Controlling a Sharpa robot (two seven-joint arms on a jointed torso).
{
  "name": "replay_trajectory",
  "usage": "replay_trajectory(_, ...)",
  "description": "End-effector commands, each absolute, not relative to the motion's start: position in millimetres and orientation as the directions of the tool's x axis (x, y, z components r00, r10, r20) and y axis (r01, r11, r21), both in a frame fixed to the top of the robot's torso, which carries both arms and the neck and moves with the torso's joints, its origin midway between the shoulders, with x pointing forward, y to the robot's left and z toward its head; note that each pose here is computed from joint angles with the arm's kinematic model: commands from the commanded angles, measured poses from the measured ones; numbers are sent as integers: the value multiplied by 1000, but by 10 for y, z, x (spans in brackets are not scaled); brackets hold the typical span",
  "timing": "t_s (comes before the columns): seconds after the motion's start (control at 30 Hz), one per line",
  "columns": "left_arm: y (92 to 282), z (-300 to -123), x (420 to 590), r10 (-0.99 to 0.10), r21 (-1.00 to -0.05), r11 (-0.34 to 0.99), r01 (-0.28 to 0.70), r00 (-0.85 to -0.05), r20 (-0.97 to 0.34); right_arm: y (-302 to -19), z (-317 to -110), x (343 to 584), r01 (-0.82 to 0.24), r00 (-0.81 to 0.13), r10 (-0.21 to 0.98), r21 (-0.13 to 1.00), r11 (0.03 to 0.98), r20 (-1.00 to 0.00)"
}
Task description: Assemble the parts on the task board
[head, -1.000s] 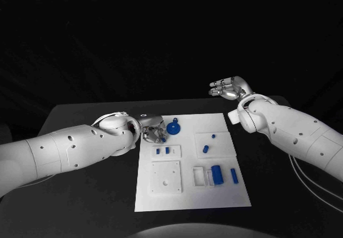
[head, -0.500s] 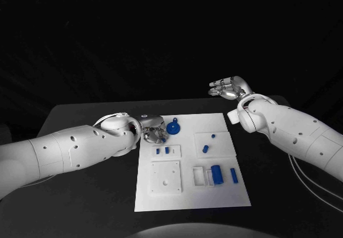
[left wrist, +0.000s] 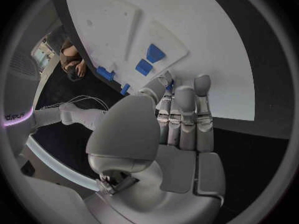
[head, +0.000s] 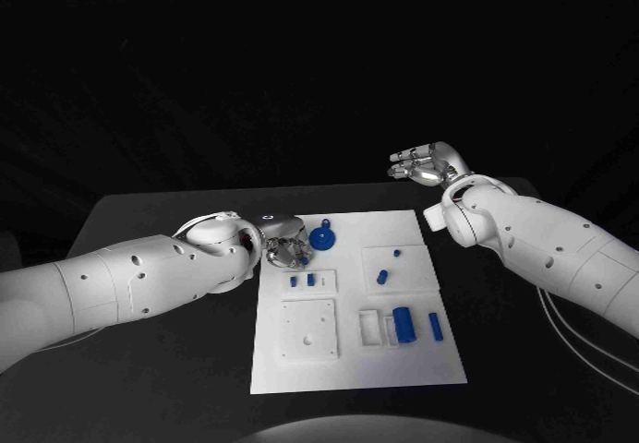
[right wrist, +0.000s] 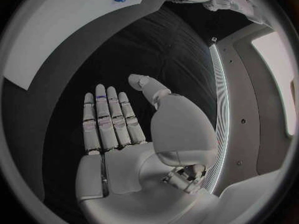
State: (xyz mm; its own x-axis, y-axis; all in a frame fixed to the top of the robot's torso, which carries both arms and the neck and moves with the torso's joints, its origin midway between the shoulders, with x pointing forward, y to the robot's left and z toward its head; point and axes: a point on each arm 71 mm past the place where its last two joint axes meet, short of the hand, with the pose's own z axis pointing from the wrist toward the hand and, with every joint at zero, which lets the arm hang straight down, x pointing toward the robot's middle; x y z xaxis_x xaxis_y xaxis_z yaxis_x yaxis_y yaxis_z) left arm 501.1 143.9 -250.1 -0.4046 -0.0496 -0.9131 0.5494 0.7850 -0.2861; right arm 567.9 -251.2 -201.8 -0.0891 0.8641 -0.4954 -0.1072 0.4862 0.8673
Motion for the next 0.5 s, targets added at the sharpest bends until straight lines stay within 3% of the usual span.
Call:
replay_trajectory(0.03, 1430, -2599, 4953, -22, -284, 780, 557, -430, -903, -2497, -2023, 5674, -120, -104, 859, 864, 489, -501)
replay_trajectory(0.5, 1443, -2582, 4959, -45, -288, 782, 553, -411, -910, -2504, -2032, 5664, -134, -102, 844, 848, 513, -526)
